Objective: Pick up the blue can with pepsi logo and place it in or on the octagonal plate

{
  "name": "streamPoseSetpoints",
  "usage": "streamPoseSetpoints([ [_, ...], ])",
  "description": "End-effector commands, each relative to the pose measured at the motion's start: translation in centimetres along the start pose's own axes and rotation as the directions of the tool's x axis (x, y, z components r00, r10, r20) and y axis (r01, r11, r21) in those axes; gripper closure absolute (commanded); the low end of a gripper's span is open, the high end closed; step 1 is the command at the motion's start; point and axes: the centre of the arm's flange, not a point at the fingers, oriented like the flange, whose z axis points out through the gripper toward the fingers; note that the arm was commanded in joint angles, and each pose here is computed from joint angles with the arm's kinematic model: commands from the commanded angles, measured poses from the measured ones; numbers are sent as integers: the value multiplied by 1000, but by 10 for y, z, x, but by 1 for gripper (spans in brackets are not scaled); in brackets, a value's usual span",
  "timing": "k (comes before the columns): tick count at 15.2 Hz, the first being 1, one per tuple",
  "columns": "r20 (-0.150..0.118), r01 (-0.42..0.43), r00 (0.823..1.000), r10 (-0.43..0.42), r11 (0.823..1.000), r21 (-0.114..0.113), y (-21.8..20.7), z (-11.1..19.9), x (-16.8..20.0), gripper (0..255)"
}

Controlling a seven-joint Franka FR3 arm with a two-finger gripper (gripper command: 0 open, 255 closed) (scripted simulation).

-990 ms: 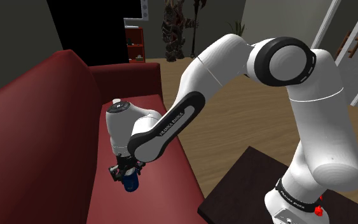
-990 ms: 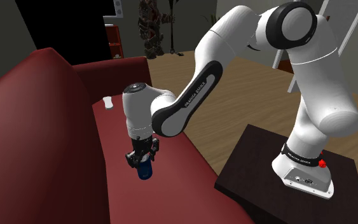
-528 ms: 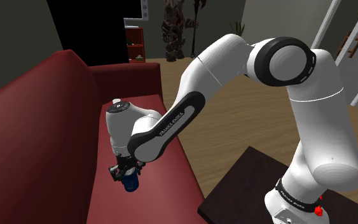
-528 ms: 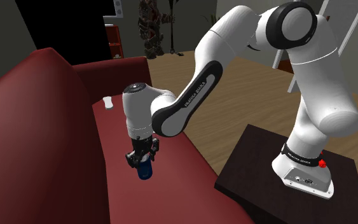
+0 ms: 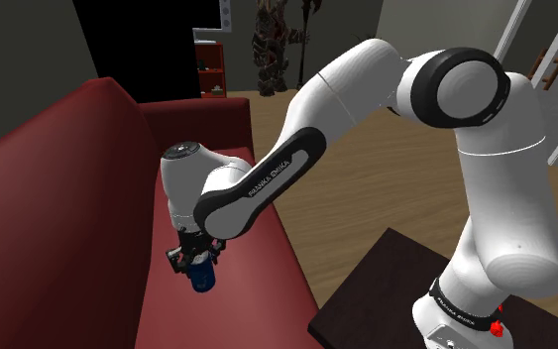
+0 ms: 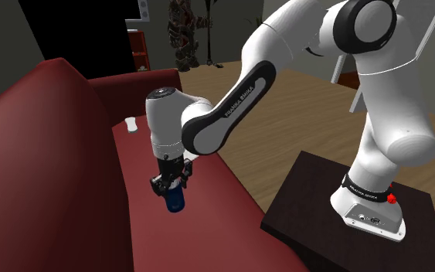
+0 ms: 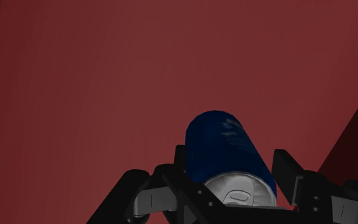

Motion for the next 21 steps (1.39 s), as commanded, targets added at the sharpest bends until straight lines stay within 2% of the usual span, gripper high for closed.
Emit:
streamPoseSetpoints([
  [1,0,0,1000,0,1000,0,1,-11,0,255],
  [9,0,0,1000,0,1000,0,0,-49,0,255],
  [21,0,0,1000,0,1000,0,105,-64,117,255],
])
